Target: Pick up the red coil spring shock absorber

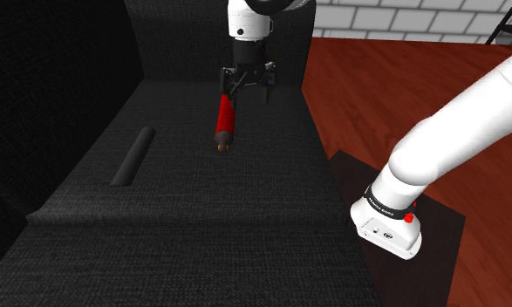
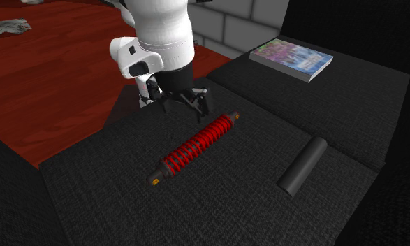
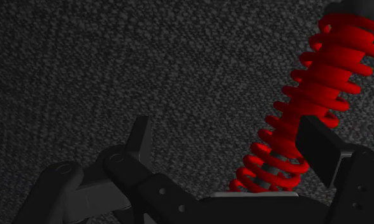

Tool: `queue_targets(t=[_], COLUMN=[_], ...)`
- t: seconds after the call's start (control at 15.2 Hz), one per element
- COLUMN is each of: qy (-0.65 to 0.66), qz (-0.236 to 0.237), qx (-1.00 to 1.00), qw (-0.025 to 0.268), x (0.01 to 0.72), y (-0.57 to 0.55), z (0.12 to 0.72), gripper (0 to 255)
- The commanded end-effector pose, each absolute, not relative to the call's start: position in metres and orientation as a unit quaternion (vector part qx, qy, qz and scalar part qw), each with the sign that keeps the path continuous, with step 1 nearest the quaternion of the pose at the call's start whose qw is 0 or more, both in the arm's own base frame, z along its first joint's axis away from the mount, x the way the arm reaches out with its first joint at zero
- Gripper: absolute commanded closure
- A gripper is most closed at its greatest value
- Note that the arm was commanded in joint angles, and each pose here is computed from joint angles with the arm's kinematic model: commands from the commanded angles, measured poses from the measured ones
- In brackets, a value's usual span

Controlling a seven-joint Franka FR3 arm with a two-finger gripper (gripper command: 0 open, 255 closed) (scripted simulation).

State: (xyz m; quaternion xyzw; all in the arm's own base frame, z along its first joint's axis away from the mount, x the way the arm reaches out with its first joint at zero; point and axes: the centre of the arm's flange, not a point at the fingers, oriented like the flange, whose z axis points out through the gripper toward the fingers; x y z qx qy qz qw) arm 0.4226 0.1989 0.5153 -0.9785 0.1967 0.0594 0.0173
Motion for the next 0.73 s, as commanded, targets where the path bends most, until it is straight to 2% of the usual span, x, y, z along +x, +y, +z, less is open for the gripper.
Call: queue_targets(t=[0.0,0.2,0.66], qy=[0.229,0.272,0.273], qz=[0.054,0.046,0.046], qx=[-0.972,-0.961,-0.961], qw=[0.014,0.008,0.008], x=[0.444,0.477,0.477], y=[0.212,0.232,0.232], z=[0.511,0.505,0.473], gripper=[0,0,0])
